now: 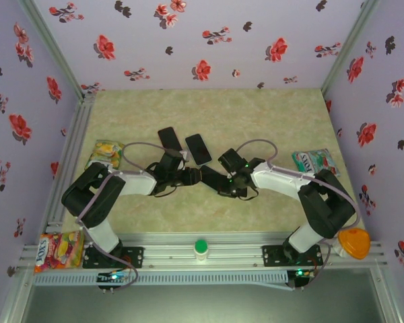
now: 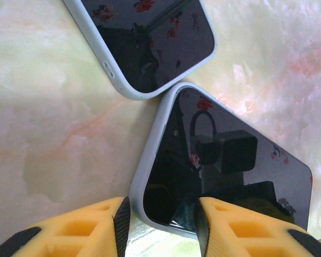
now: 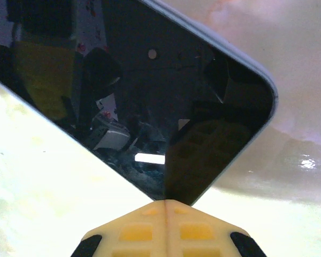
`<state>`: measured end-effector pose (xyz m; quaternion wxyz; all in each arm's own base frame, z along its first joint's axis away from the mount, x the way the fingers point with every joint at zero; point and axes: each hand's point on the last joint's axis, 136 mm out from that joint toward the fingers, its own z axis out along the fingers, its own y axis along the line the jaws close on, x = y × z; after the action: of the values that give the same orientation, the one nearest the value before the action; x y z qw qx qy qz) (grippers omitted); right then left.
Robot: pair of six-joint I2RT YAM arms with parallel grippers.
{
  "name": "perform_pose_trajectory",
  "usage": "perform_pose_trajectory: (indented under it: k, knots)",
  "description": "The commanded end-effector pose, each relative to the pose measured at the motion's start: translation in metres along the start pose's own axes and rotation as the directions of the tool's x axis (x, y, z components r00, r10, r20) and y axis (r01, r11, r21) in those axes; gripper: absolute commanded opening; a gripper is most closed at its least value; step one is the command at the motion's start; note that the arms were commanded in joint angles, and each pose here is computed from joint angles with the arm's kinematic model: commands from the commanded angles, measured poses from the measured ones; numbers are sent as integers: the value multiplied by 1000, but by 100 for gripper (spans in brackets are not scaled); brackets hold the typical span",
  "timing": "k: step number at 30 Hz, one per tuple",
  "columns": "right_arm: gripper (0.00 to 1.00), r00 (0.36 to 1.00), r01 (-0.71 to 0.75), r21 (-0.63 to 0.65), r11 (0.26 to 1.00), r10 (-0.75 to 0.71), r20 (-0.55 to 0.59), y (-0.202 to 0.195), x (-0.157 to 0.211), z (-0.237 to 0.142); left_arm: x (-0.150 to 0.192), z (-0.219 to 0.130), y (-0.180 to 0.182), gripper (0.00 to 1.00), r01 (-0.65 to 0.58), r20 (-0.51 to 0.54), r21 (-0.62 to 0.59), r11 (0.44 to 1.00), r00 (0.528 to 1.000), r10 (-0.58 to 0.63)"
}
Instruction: Put the phone into the phone case
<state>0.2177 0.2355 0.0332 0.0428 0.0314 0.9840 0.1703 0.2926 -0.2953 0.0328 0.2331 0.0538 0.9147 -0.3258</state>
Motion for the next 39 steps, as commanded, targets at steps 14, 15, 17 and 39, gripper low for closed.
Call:
perform_pose_trajectory:
  k: [14, 15, 17, 39]
  knots:
    - [0, 989, -39, 176, 984, 63, -132, -52, 30, 48, -1, -4, -2, 41, -19, 19, 1, 1000, 1000, 19]
    - [0, 988, -41, 183, 982, 67, -137, -55, 32, 50, 0, -4, -1, 41, -17, 19, 0, 1000, 1000, 17]
    - [0, 986, -44, 191, 981, 73, -147, -57, 34, 53, 0, -4, -1, 41, -15, 20, 1, 1000, 1000, 15]
    - [4, 997, -8, -1, 1000, 8, 78, 4, -35, -43, -13, -14, -9, 41, -37, 66, 2, 999, 997, 37]
